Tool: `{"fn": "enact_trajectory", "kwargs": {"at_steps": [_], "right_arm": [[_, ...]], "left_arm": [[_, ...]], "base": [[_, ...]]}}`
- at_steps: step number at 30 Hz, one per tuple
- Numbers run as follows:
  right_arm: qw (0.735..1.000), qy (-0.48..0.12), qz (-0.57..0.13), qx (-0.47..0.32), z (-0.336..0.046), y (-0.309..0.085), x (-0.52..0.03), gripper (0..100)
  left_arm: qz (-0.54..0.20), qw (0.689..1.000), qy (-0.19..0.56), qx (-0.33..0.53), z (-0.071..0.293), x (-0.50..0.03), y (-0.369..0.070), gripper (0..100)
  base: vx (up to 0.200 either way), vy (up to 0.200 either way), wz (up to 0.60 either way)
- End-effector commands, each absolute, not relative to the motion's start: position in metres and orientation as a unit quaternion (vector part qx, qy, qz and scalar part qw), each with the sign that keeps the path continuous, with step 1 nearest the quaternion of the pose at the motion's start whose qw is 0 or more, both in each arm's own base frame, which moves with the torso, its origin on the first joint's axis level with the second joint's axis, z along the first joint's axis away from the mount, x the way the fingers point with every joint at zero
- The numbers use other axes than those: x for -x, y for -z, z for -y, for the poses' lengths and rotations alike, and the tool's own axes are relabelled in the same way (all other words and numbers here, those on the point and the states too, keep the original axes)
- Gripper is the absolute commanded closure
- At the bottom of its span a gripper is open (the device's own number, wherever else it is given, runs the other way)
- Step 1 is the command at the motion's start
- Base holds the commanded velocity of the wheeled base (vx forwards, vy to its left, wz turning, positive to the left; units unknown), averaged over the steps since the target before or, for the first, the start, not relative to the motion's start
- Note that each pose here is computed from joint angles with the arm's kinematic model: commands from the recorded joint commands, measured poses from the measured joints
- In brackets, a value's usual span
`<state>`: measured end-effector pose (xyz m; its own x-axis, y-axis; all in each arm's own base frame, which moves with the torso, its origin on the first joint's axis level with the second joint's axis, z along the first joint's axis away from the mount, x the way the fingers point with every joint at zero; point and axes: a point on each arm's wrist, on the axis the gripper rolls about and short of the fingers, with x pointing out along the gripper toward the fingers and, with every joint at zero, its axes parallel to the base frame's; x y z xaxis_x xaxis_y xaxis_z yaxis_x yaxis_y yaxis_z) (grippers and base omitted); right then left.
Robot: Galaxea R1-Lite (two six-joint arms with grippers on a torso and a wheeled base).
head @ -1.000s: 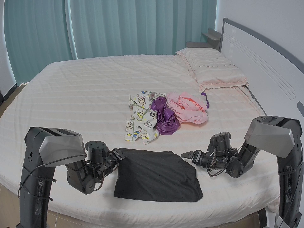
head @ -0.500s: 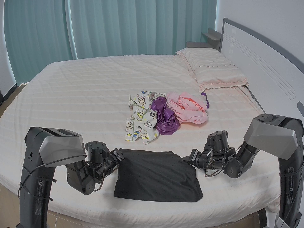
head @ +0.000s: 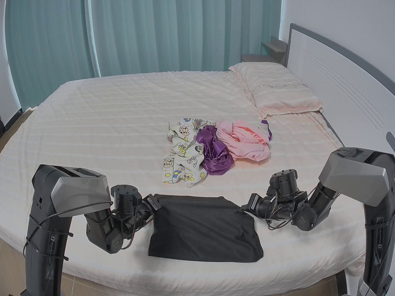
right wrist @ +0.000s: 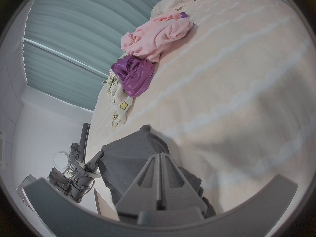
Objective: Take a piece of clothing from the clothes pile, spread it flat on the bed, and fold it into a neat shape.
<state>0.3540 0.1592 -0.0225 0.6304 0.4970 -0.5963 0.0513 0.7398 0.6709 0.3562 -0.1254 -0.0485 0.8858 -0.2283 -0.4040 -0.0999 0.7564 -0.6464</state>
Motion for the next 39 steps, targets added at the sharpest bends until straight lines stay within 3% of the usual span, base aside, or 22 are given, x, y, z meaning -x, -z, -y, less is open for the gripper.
{"fn": "enact_trajectory", "kwargs": {"at_steps": [1,10,26,27,28,39], "right_arm": [[0.842,-0.134,-0.397,-0.339,-0.157,0.017,-0.357,100],[0.864,-0.152,-0.347,-0.331,-0.157,-0.002,-0.365,100],[0.892,-0.128,-0.343,-0.266,-0.157,0.031,-0.381,100],[0.892,-0.129,-0.342,-0.266,-0.157,0.031,-0.381,0],[0.892,-0.129,-0.343,-0.266,-0.157,0.031,-0.381,0],[0.89,-0.118,-0.34,-0.279,-0.141,0.012,-0.367,0]], "left_arm": [[-0.236,0.907,0.035,0.347,0.125,-0.356,0.048,100],[-0.238,0.907,0.033,0.346,0.125,-0.355,0.049,100],[-0.237,0.907,0.031,0.346,0.123,-0.359,0.054,100],[-0.236,0.907,0.031,0.346,0.123,-0.36,0.054,100],[-0.237,0.908,0.031,0.345,0.123,-0.36,0.056,0],[-0.232,0.911,0.026,0.341,0.117,-0.361,0.052,0]], "base": [[0.0,0.0,0.0],[0.0,0.0,0.0],[0.0,0.0,0.0],[0.0,0.0,0.0],[0.0,0.0,0.0],[0.0,0.0,0.0]]}}
